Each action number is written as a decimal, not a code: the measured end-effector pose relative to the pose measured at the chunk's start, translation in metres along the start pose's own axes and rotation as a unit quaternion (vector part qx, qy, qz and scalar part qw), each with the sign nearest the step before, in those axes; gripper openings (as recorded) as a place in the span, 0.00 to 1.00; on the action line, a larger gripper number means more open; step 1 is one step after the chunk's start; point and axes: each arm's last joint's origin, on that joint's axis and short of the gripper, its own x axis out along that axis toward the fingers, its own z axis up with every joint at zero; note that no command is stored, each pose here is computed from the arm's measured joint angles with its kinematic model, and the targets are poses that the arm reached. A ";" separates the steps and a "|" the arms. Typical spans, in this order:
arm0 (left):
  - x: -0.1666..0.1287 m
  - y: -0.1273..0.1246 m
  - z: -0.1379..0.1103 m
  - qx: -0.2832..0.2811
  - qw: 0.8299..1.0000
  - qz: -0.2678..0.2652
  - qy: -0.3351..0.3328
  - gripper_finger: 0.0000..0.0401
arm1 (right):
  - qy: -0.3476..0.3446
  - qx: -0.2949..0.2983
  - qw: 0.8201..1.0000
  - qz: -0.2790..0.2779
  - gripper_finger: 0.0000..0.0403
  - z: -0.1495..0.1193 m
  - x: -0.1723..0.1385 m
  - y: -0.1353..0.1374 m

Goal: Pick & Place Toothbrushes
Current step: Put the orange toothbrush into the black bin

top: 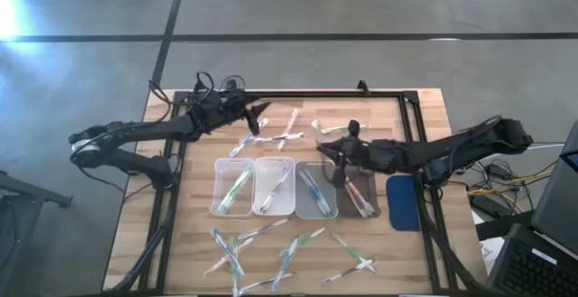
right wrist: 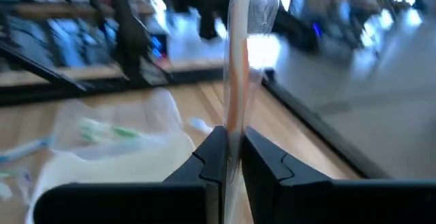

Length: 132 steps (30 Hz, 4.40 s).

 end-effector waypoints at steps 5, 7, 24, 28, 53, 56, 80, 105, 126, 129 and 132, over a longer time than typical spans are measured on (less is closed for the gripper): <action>0.014 -0.014 -0.007 -0.007 0.987 -0.155 -0.041 0.38 | -0.081 -0.035 0.996 0.014 0.07 -0.015 -0.005 -0.004; 0.020 -0.021 -0.011 -0.003 0.979 -0.197 -0.061 0.38 | -0.093 -0.041 0.995 0.019 0.07 -0.018 -0.006 -0.006; 0.063 -0.077 -0.027 0.014 0.946 -0.313 -0.081 0.38 | -0.122 -0.077 0.989 0.041 0.07 -0.008 -0.003 -0.010; 0.060 -0.091 -0.026 0.021 0.939 -0.332 -0.086 0.38 | -0.128 -0.073 0.988 0.041 0.07 -0.007 -0.003 -0.009; 0.054 -0.111 -0.024 0.053 0.938 -0.327 -0.101 0.38 | -0.162 -0.079 0.981 0.074 0.07 -0.020 0.018 0.002; 0.054 -0.111 -0.024 0.053 0.938 -0.327 -0.101 0.38 | -0.171 -0.075 0.980 0.074 0.07 -0.019 0.021 0.004; 0.053 -0.115 -0.028 0.043 0.937 -0.338 -0.076 0.06 | -0.146 -0.088 0.983 0.073 0.07 -0.014 0.041 0.013; 0.070 -0.120 -0.026 0.036 0.934 -0.337 0.116 0.07 | 0.007 0.005 0.998 0.054 0.44 0.036 -0.056 -0.031; 0.053 -0.111 0.021 0.050 0.841 -0.279 0.461 0.07 | 0.158 -0.116 0.973 0.119 0.43 0.038 -0.056 -0.023; 0.049 -0.108 0.018 0.023 0.830 -0.262 0.491 0.07 | 0.157 -0.155 0.966 0.136 0.40 0.050 -0.043 -0.010; 0.049 -0.106 0.014 -0.011 0.817 -0.260 0.515 0.07 | 0.160 -0.197 0.955 0.155 0.38 0.060 -0.031 0.007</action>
